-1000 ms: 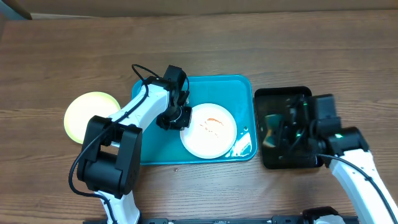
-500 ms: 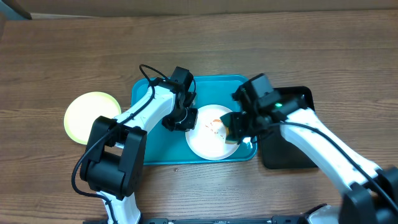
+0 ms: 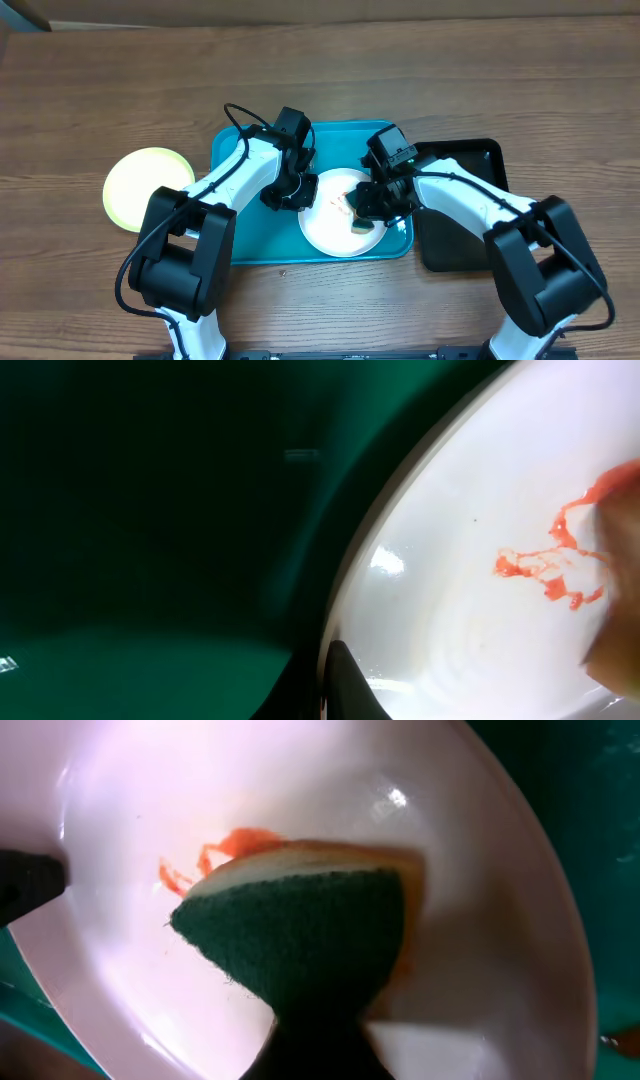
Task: Clean dirty plates on tray and stack at the side
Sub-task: 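Scrub the white plate held by the left gripper with the sponge, then return the sponge with the right gripper to the black tray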
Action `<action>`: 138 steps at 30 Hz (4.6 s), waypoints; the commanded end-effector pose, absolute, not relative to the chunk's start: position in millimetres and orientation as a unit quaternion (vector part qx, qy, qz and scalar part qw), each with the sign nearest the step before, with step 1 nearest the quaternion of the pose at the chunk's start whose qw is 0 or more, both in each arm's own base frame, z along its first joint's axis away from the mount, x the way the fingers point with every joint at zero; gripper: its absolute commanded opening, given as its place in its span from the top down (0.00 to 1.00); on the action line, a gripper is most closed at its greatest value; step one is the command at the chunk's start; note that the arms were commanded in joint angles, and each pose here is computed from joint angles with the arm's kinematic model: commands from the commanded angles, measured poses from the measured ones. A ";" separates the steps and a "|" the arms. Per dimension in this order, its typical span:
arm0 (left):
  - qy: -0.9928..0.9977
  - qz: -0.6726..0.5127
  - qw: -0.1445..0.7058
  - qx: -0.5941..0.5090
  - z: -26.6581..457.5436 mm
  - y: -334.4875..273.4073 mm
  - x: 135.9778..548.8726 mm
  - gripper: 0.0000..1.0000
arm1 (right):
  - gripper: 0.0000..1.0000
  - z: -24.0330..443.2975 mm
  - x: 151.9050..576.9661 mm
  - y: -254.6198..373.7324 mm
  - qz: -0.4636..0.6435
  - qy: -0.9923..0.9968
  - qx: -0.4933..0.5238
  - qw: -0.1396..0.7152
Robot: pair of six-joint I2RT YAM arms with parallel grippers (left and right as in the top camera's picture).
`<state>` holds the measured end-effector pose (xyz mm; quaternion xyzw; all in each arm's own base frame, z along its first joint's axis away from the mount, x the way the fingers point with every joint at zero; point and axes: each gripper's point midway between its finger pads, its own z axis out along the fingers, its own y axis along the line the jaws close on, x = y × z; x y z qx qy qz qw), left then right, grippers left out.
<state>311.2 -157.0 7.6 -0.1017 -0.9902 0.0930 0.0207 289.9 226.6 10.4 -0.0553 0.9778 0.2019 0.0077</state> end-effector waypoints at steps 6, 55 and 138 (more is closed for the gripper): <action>-0.989 0.088 0.028 -0.112 3.7 -162.7 305.1 0.96 | 0.96 22.4 324.6 253.8 0.254 0.963 -0.052 0.074; -0.988 0.085 0.035 -0.125 3.7 -169.5 297.9 0.96 | 0.96 -7.1 275.0 189.5 0.007 0.998 -0.054 -0.011; -0.792 -0.419 -0.435 -0.085 273.9 -90.5 328.5 0.96 | 0.96 13.3 280.8 38.2 0.141 0.973 0.140 0.113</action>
